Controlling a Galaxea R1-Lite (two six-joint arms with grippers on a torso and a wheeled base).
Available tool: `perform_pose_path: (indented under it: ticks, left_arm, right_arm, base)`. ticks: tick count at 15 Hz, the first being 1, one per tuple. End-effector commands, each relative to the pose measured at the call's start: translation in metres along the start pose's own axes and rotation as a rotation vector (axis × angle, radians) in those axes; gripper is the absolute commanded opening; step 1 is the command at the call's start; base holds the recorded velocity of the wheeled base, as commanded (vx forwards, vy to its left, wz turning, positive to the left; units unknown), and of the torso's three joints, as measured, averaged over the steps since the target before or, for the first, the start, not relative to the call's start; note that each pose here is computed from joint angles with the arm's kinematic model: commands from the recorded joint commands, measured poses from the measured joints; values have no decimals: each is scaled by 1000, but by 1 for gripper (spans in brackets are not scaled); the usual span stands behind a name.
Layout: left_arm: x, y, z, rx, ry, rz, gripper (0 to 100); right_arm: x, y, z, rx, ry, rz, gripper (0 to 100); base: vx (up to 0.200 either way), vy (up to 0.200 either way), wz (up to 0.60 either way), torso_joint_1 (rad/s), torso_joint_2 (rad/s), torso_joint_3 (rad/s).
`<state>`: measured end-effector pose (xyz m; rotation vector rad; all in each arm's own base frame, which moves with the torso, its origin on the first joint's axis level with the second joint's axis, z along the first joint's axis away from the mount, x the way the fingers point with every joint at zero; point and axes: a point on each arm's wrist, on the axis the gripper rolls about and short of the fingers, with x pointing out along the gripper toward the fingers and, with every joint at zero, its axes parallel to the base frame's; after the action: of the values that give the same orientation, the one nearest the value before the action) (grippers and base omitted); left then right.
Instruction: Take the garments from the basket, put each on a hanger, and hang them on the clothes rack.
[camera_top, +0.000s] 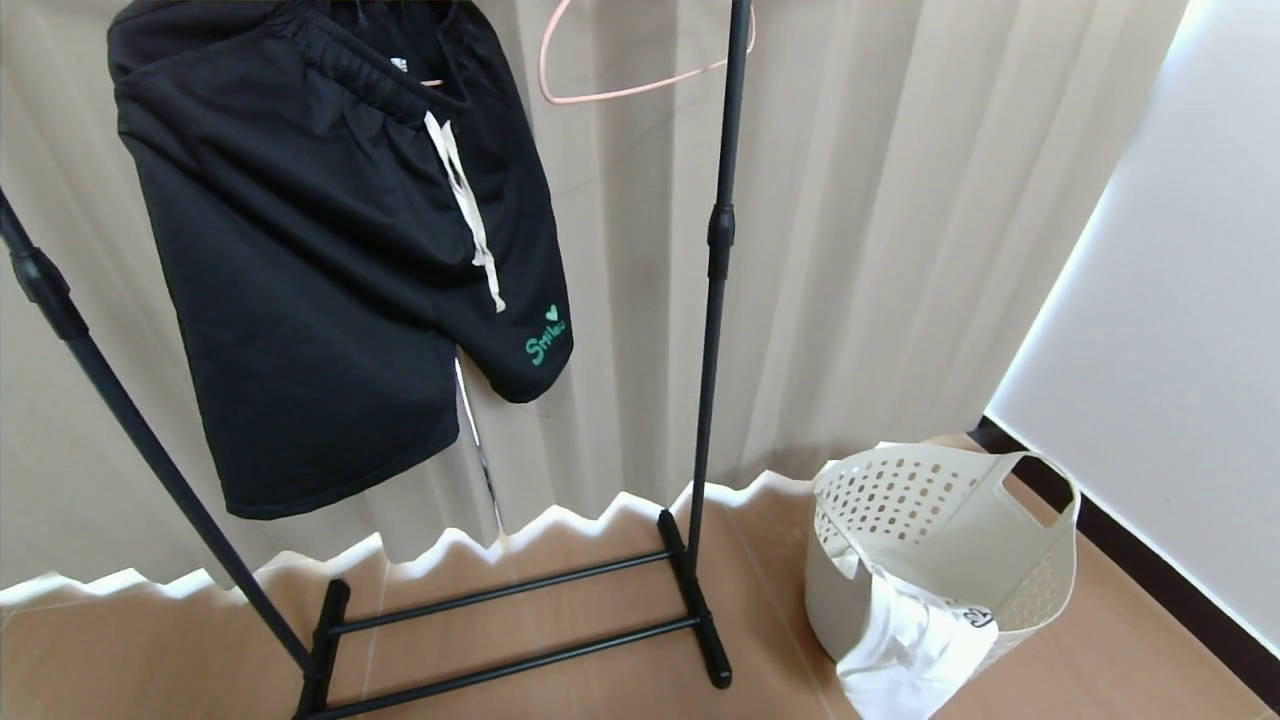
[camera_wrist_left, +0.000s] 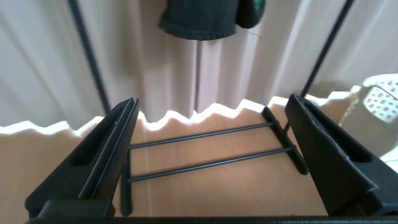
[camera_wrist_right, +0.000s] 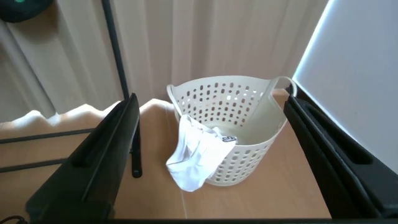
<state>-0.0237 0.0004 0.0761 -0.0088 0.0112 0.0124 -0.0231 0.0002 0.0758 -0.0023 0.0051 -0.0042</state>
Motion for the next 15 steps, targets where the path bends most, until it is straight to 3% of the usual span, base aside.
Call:
perform_pose_path:
  ticks: [1,14,15]
  left_arm:
    - [0,0,0,0,1,0,100]
    - [0,0,0,-2,1,0,100]
    - [0,0,0,-3,-1,1,100]
  right_arm:
    - [0,0,0,-1,-1,1,100]
    - [0,0,0,-1,-1,1,100]
    - [0,0,0,-1,-2,1,100]
  base:
    - [0,-200,0,2,2,-2]
    - [0,-200,0,3,3,4]
    - [0,0,0,0,0,0]
